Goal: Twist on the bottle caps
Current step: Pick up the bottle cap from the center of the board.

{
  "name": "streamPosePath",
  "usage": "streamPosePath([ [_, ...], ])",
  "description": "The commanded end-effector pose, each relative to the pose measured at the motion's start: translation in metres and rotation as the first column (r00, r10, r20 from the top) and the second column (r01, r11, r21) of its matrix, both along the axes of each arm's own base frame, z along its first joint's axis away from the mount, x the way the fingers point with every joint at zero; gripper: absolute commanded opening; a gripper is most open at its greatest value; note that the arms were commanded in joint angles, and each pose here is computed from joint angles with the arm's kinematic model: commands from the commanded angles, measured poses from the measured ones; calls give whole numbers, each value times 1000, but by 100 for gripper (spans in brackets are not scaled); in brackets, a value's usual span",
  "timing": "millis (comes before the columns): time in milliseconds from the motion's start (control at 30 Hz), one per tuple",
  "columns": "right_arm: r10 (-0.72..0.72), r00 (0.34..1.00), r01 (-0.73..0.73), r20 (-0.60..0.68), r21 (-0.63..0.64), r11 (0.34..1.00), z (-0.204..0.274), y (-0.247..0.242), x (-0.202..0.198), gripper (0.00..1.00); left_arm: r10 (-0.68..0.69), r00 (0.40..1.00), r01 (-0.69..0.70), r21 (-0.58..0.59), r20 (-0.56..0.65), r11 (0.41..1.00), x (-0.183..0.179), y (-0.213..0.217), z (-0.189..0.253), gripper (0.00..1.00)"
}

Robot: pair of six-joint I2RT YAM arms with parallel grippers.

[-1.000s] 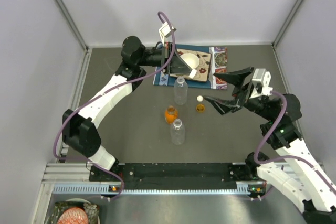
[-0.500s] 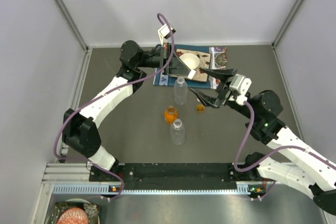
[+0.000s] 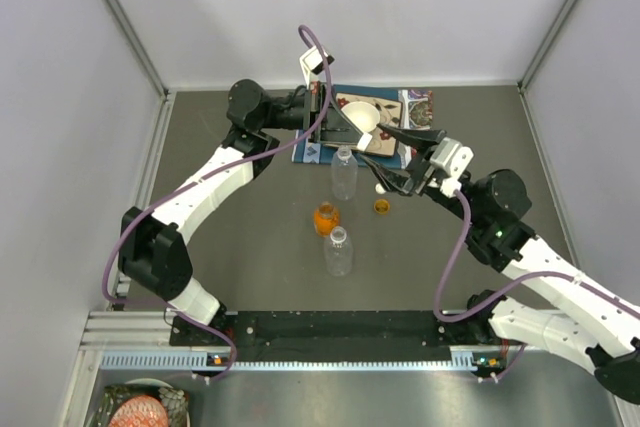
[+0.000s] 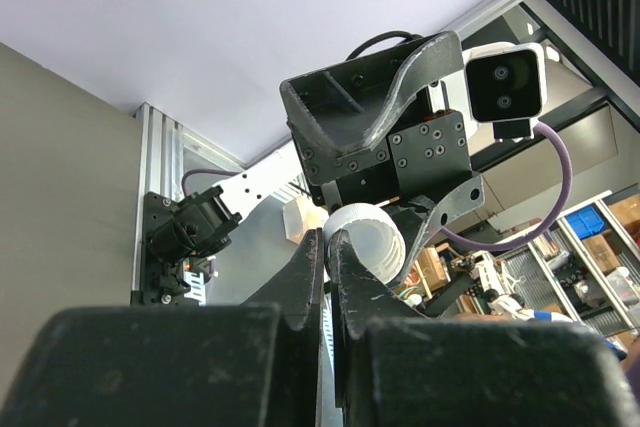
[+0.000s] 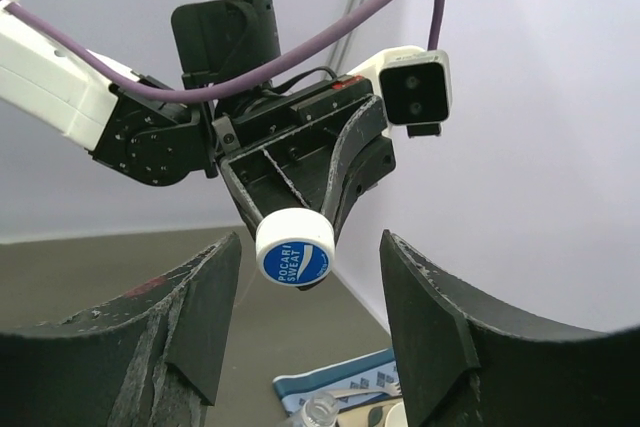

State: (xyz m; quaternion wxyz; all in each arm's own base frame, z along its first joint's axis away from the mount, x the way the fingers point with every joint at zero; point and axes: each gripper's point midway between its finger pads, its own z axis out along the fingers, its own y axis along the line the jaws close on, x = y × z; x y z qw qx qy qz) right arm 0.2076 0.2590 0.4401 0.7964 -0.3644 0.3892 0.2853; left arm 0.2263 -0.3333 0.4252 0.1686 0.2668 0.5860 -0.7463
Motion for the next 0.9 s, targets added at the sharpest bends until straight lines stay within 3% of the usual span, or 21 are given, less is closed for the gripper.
streamPosePath([
  [0,19,1000,-19,10,28,999,6,6,-1,58,-1,998,4,-44,68,999,-13,8,15,0],
  [300,37,999,-37,-11,32,999,4,11,1,48,-6,997,10,-47,81,999,-16,10,17,0],
  [867,70,997,-69,-27,51,996,9,9,-7,40,-2,997,6,-48,83,999,-15,9,15,0],
])
